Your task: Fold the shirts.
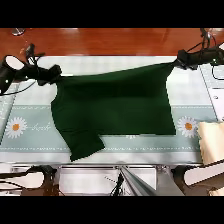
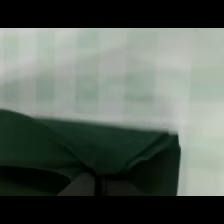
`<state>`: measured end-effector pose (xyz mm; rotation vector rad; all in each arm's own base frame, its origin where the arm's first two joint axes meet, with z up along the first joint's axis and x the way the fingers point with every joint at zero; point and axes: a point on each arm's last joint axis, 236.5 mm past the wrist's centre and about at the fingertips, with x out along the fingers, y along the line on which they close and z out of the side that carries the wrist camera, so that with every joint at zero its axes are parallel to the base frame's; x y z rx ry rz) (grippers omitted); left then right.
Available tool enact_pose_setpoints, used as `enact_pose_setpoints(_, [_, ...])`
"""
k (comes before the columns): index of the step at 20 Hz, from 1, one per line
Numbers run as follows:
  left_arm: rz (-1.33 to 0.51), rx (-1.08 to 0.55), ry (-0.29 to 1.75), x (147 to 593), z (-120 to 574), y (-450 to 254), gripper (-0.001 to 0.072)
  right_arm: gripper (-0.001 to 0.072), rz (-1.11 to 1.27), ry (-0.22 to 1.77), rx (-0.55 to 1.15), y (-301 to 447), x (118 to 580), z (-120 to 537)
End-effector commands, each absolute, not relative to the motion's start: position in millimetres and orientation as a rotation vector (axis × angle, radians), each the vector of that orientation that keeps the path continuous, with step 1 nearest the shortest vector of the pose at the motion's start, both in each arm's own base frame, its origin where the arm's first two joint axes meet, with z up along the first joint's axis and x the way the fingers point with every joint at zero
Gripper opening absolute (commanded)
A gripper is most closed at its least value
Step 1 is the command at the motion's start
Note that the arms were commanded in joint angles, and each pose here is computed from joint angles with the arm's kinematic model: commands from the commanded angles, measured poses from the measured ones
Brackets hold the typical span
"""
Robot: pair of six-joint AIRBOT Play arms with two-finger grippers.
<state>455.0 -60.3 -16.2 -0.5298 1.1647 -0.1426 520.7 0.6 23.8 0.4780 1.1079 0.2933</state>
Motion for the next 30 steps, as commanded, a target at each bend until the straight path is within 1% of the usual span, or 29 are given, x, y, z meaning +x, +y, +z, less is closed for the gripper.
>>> enact_pose_setpoints(1, [-0.190, -0.494, 1.351, 406.5, -54.1, -67.7, 0.0025, 0.0017, 0.318, 1.301, 0.432, -4.0, 477.2, -10.8])
enact_pose_setpoints(5, [-0.179, -0.511, 1.413, 389.6, -73.7, -69.7, 0.0026, 0.0018, 0.291, 1.399, 0.497, 2.2, 450.1, -53.7])
enact_pose_setpoints(6, [-0.184, -0.514, 1.418, 388.2, -72.0, -70.6, 0.0057, 0.0059, 0.274, 1.413, 0.517, 2.8, 446.1, -61.0])
enact_pose_setpoints(7, [-0.198, -0.514, 1.445, 382.8, -69.1, -72.9, 0.0310, 0.0388, 0.253, 1.430, 0.540, 2.8, 442.9, -63.7])
enact_pose_setpoints(8, [-0.217, -0.502, 1.482, 375.6, -64.2, -73.6, 0.0698, 0.0618, 0.265, 1.446, 0.541, 4.8, 438.3, -60.9])
enact_pose_setpoints(10, [-0.222, -0.418, 1.575, 357.4, -48.6, -54.4, 0.0705, 0.0619, 0.272, 1.462, 0.526, -1.7, 425.7, -43.8])
enact_pose_setpoints(12, [-0.150, -0.341, 1.646, 331.6, -33.7, -14.8, 0.0704, 0.0619, 0.213, 1.485, 0.455, -30.9, 403.2, -23.2])
enact_pose_setpoints(13, [-0.123, -0.328, 1.659, 316.8, -28.4, 1.8, 0.0704, 0.0619, 0.158, 1.491, 0.435, -49.1, 386.7, -16.5])
enact_pose_setpoints(14, [-0.110, -0.340, 1.667, 297.9, -27.3, 14.5, 0.0703, 0.0619, 0.102, 1.463, 0.467, -61.7, 373.1, -12.5])
enact_pose_setpoints(17, [-0.027, -0.541, 1.727, 227.2, -55.6, 22.5, 0.0703, 0.0618, 0.006, 1.307, 0.635, -61.4, 338.1, -18.7])
enact_pose_setpoints(19, [-0.064, -0.738, 1.693, 199.8, -76.7, -3.0, 0.0703, 0.0618, -0.009, 1.221, 0.717, -41.0, 316.6, -29.8])
enact_pose_setpoints(21, [-0.114, -0.889, 1.621, 193.2, -87.7, -29.2, 0.0704, 0.0618, -0.003, 1.169, 0.782, -21.5, 304.7, -35.9])
enact_pose_setpoints(22, [-0.112, -0.930, 1.605, 190.8, -94.3, -37.1, 0.0703, 0.0618, 0.024, 1.156, 0.814, -11.4, 302.0, -35.2])
enact_pose_setpoints(25, [-0.235, -1.026, 1.480, 203.8, -97.1, -74.4, 0.0703, 0.0618, 0.097, 1.178, 0.849, 6.5, 295.3, -30.1])
enact_pose_setpoints(27, [-0.254, -1.055, 1.419, 211.1, -103.5, -92.5, 0.0703, 0.0618, 0.109, 1.179, 0.865, 9.9, 295.4, -27.9])
enact_pose_setpoints(30, [-0.261, -0.981, 1.417, 211.1, -116.7, -107.1, 0.0702, 0.0618, 0.119, 1.176, 0.870, 8.6, 295.1, -23.9])
